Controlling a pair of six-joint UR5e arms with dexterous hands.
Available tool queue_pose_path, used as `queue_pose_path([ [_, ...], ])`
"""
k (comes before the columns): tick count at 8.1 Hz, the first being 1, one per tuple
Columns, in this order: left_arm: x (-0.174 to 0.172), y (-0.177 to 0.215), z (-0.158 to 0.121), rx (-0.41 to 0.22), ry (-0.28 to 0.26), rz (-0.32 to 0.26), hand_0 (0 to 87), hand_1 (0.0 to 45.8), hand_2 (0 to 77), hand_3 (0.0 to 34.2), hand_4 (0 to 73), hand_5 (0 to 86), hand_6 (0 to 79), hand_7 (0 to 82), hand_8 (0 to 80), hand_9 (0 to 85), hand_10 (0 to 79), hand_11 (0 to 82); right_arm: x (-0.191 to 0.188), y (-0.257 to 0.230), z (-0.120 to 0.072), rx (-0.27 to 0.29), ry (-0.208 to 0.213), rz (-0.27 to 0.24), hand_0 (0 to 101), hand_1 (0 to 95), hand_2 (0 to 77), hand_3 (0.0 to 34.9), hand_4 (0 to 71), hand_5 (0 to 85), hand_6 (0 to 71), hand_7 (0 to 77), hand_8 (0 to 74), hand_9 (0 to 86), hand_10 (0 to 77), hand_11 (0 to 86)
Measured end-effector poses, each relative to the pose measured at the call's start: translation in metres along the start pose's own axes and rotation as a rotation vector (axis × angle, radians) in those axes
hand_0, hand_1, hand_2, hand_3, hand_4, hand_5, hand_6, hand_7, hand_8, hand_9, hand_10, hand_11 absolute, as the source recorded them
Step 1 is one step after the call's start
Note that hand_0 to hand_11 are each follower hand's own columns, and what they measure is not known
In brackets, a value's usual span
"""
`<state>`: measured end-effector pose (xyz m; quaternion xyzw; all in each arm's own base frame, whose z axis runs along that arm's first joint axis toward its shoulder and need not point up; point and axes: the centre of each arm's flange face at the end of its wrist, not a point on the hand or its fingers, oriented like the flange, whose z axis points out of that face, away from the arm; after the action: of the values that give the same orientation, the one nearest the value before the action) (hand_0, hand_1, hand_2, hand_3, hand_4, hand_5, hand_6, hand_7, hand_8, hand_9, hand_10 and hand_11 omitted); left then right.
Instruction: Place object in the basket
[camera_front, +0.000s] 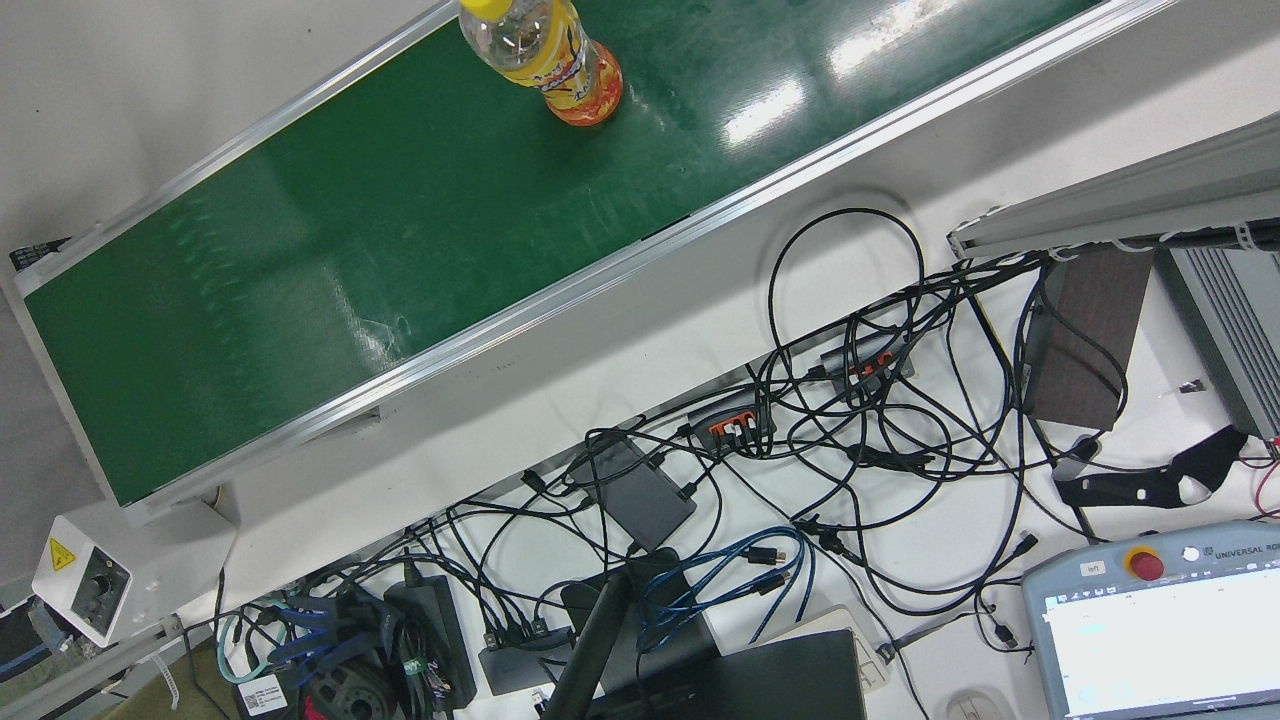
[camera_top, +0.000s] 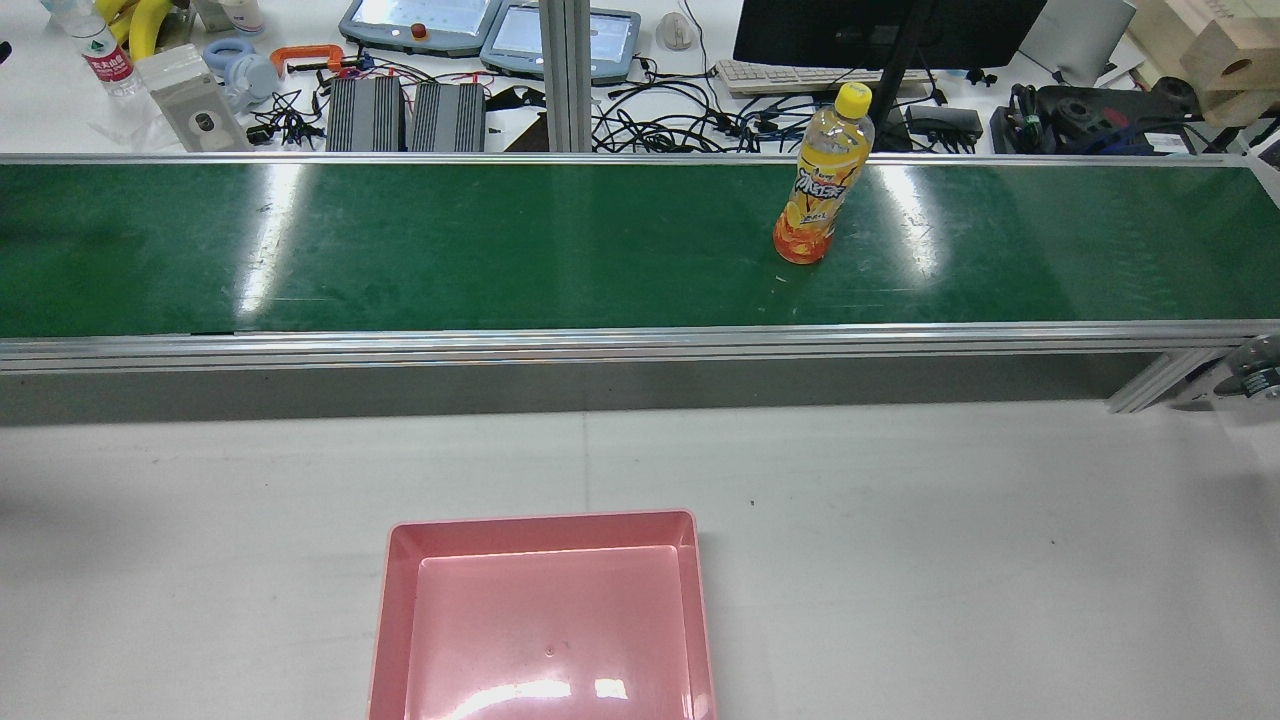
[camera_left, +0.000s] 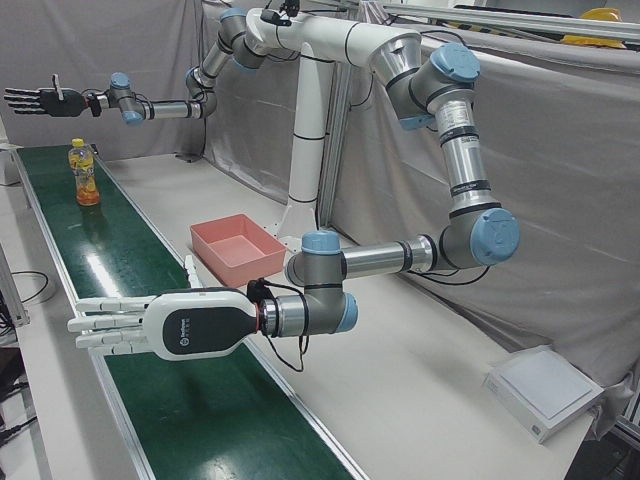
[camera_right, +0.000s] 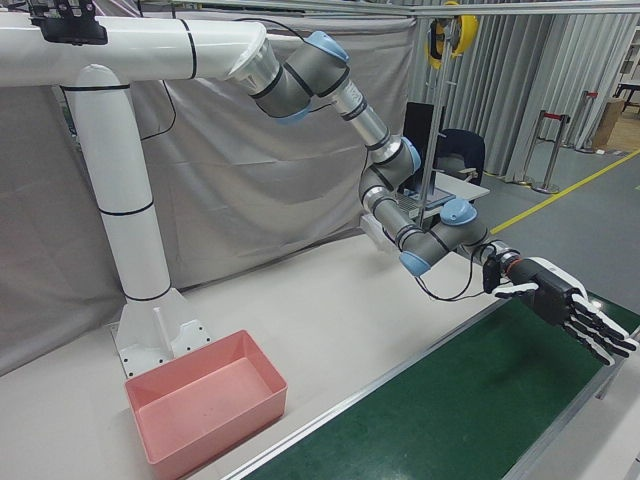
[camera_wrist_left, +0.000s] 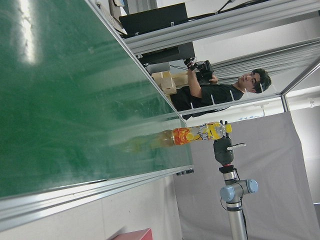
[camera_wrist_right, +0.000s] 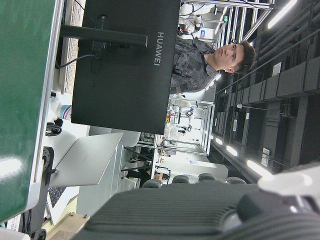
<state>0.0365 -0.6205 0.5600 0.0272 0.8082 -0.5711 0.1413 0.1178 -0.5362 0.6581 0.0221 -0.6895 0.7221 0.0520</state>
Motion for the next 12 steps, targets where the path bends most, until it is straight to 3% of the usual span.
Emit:
queue_pose_path([
  [12,-0.016,-0.004,-0.008,0.007,-0.027,0.004,51.4,14.2,0.5,0.0,5.5,3.8,0.0,0.5,0.0,1.1,3.8,8.2,-0.001,0.0,0.0,0.0,-0.001,0.0,0,0.0,0.5,0.2,0.0,0.0,0.0,0.5,0.0,0.0,0.0,0.0],
])
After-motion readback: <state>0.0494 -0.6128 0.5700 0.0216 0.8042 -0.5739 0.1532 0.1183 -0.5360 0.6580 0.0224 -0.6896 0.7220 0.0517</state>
